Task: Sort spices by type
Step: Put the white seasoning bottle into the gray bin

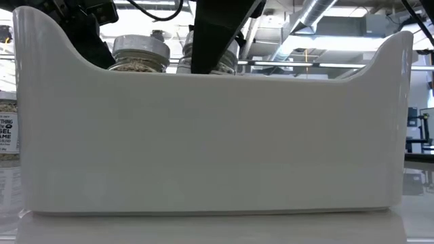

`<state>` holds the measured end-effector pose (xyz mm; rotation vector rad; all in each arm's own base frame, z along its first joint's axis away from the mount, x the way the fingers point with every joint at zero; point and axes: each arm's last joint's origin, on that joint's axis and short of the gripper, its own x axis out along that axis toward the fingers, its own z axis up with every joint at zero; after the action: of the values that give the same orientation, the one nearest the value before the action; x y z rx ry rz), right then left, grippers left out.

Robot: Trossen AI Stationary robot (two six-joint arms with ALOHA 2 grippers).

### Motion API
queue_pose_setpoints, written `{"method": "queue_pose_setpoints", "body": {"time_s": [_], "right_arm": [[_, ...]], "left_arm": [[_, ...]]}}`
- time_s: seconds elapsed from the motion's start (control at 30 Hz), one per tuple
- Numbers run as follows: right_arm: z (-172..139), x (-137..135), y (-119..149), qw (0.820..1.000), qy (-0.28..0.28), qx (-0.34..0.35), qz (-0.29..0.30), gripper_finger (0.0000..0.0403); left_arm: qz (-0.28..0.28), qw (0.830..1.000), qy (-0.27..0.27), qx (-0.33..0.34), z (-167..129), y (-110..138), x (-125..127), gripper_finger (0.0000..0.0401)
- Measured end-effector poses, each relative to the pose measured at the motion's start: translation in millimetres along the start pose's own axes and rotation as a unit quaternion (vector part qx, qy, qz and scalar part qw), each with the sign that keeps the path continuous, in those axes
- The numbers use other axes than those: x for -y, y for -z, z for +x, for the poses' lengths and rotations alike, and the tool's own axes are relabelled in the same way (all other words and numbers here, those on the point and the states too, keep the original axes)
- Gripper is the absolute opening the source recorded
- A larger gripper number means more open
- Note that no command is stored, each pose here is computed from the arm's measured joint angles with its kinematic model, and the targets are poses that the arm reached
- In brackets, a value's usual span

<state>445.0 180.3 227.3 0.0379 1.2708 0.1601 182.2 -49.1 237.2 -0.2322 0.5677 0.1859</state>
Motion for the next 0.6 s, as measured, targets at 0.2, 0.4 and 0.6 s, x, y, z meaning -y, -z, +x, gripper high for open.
{"method": "queue_pose_setpoints", "body": {"time_s": [0.2,0.4,0.6], "right_arm": [[0.2,0.1,0.0,1.000,0.001,0.000,0.000,0.0241],[0.4,0.2,-0.1,1.000,0.004,0.001,0.000,0.0241],[0.5,0.2,-0.1,1.000,0.004,0.001,0.000,0.0253]], "left_arm": [[0.000,1.000,0.000,0.000,0.0,0.0,0.0,0.0126],[0.000,1.000,0.000,0.000,0.0,0.0,0.1,0.0126],[0.000,1.000,0.000,0.000,0.0,0.0,0.0,0.0126]]}}
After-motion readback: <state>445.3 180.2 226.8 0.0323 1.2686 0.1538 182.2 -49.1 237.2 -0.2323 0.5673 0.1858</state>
